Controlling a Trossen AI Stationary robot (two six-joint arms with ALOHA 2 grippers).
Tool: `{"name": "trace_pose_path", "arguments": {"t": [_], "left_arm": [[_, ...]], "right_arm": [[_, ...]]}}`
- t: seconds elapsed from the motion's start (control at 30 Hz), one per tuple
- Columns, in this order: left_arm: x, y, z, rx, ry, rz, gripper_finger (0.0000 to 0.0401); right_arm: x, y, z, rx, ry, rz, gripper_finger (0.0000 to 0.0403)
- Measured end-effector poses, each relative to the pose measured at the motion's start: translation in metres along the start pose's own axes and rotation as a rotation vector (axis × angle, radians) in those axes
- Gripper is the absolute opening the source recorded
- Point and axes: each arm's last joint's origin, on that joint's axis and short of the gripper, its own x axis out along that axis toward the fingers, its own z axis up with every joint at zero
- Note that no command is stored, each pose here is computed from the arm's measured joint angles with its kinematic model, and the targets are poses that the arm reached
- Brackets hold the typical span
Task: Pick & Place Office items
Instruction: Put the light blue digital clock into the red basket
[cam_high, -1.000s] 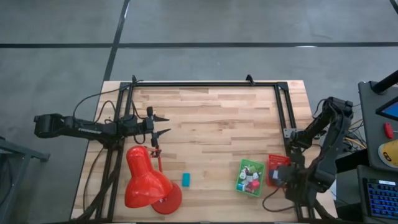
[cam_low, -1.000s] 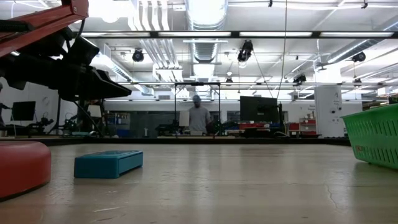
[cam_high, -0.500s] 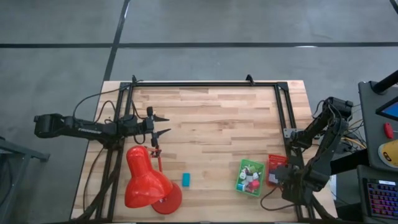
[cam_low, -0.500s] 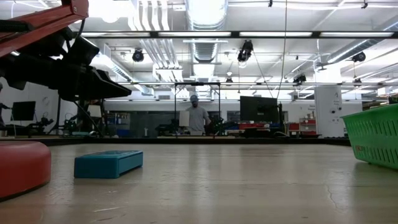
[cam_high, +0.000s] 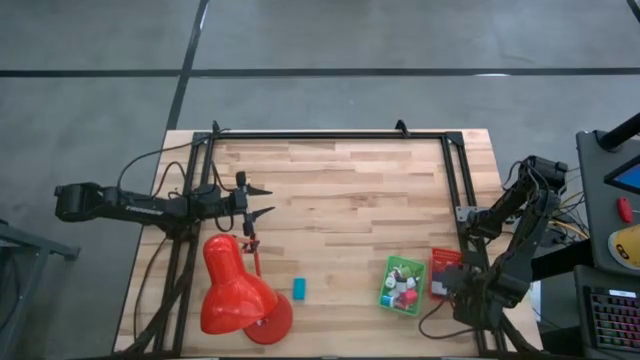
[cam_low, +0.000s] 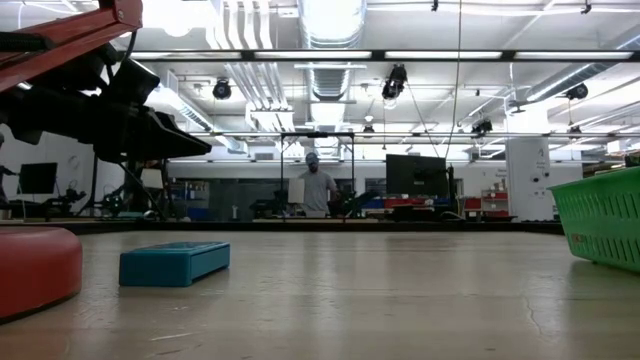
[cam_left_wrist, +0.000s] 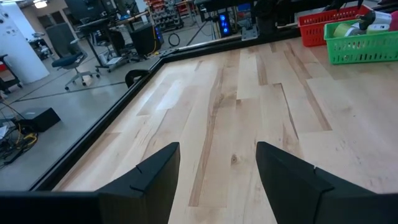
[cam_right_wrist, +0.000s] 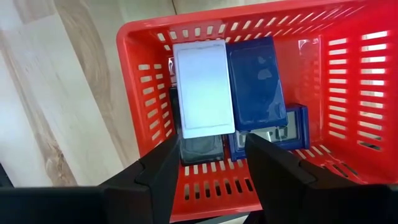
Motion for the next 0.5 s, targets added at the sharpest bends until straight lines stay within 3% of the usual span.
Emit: {"name": "trace_pose_path", "arguments": {"t": [0.5], "left_arm": [[0.0, 0.0001, 0.0, 0.0, 0.0, 0.001, 0.0218]], "right_arm": [[0.0, 0.003, 0.0004, -0.031, -0.009, 0.031, 0.0184]]}}
